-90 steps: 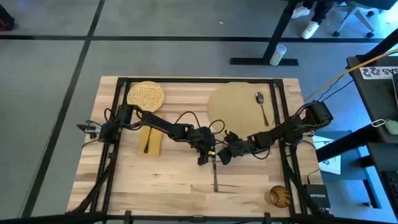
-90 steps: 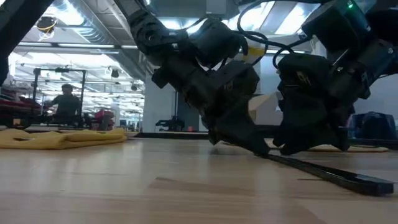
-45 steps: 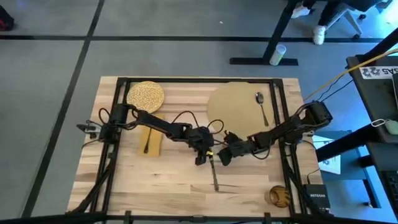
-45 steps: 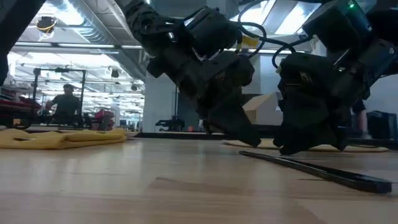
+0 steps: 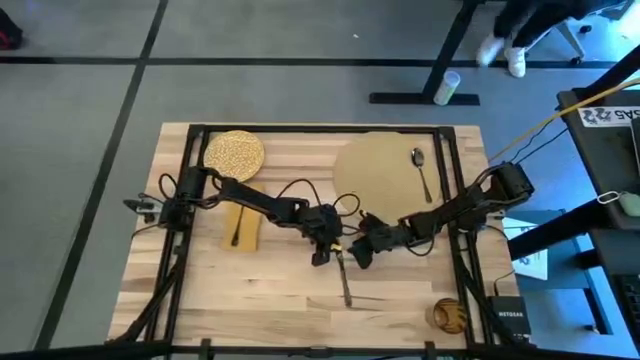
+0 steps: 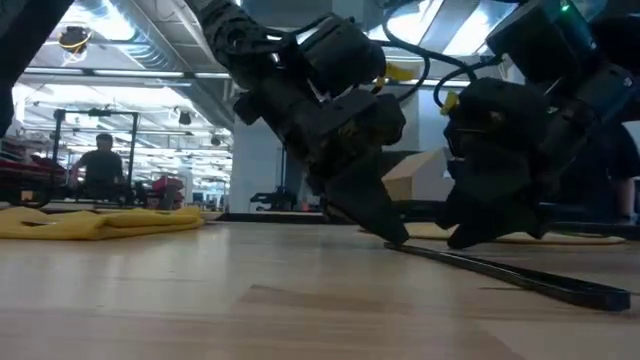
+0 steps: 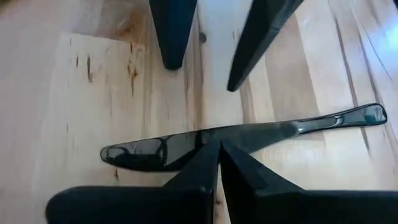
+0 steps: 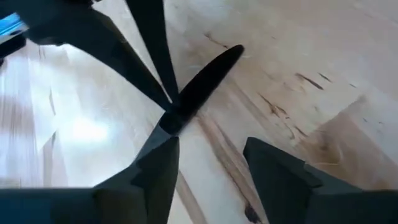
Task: Set table place
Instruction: Put the knife to the left of the spoon on the woven mat
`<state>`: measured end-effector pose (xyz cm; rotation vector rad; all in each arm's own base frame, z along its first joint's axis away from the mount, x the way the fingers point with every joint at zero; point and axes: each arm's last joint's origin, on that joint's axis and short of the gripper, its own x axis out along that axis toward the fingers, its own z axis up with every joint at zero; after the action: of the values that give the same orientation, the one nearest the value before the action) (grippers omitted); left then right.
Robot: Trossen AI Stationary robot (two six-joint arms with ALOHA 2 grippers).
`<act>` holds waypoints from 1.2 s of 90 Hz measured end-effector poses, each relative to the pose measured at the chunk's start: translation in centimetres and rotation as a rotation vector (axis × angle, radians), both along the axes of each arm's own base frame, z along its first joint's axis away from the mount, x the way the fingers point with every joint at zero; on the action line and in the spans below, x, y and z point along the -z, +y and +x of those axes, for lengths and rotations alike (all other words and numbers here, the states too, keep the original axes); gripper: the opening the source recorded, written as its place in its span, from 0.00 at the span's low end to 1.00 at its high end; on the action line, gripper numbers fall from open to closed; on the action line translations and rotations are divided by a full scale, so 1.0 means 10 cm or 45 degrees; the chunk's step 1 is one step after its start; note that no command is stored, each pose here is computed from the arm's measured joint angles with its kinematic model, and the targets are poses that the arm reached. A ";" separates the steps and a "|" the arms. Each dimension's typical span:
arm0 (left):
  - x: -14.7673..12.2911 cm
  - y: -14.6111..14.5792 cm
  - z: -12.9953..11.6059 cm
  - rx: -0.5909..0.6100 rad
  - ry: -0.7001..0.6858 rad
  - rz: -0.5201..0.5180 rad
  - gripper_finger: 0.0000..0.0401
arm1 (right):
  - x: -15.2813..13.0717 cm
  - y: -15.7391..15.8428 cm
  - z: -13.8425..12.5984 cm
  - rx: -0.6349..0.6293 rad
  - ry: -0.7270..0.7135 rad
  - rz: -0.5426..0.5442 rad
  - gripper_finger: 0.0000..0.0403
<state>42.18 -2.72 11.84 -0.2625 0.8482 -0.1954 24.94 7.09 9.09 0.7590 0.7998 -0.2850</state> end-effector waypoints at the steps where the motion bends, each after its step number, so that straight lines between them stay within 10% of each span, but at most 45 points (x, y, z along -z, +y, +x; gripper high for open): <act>1: 0.00 0.00 0.00 -0.001 0.002 0.001 0.00 | 0.00 0.00 0.00 -0.003 0.000 -0.003 0.47; 108: 0.10 0.03 -0.02 -0.035 0.046 0.089 0.00 | -0.02 -0.12 0.06 0.018 -0.066 -0.068 0.47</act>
<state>42.00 -2.44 10.84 -0.2127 0.8852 -0.1350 25.58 5.93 9.27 0.7191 0.7356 -0.2976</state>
